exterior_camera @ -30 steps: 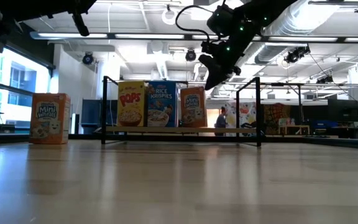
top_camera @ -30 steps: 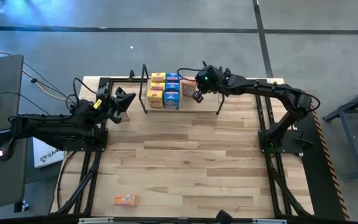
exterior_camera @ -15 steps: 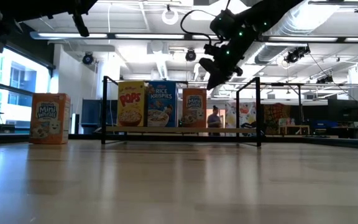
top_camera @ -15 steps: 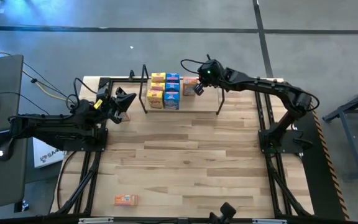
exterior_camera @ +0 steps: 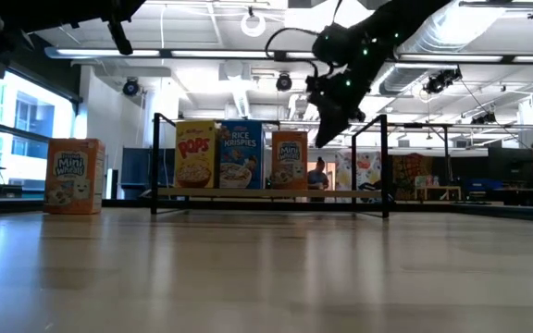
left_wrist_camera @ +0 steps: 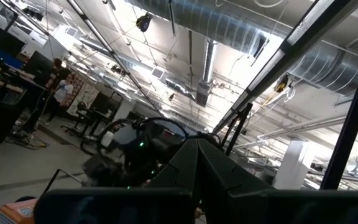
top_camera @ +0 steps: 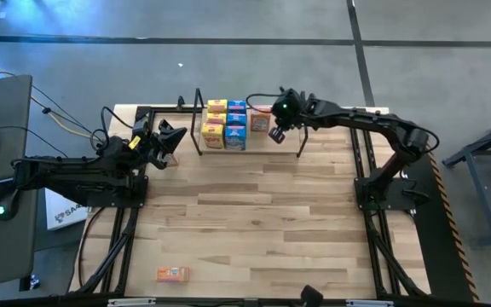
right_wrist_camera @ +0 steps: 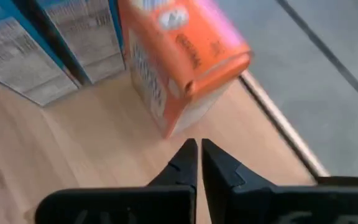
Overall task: Stack cereal on shelf
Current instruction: Put the bottom right orange cereal box on the shelf, then put the top orange cereal box on the shelf aligned with the other orange cereal box
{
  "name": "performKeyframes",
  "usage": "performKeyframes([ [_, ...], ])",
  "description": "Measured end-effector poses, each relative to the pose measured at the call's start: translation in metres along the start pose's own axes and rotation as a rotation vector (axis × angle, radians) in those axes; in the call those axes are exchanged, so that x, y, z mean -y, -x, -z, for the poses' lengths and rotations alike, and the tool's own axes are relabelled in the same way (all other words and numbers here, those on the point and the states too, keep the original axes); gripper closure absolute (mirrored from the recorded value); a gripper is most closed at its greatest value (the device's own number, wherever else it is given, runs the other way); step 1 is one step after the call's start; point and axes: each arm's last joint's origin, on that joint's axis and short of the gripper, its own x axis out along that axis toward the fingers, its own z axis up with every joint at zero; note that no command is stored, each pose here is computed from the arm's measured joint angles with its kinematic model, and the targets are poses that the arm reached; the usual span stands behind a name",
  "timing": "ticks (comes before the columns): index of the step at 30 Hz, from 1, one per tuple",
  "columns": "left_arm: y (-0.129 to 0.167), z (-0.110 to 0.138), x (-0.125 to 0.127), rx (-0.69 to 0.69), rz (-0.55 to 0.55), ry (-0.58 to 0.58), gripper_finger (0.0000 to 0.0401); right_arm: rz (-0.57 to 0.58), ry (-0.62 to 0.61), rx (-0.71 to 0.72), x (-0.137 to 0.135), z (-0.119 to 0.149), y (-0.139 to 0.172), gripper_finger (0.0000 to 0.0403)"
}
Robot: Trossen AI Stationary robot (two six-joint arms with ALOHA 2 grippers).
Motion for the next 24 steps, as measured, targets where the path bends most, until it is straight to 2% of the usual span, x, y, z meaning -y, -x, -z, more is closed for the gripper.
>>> performKeyframes([
  [6,0.0,0.0,0.0,0.001,-0.001,0.0,0.04,0.0,-0.006,0.031,-0.001,0.0,-0.012,0.0403],
  [12,0.0,0.0,0.0,0.001,-0.003,0.0,0.04,-0.011,-0.055,0.129,0.005,-0.01,-0.013,0.0403],
  [17,0.0,0.0,0.0,0.001,-0.003,0.0,0.0401,0.033,-0.056,0.142,0.013,-0.011,-0.013,0.0403],
  [20,0.0,0.0,0.0,0.001,-0.003,-0.004,0.04,0.078,-0.01,0.103,0.02,-0.012,-0.006,0.0403],
  [24,0.0,0.0,0.0,0.002,0.002,-0.057,0.04,0.061,0.025,0.124,0.024,-0.023,0.021,0.0403],
])
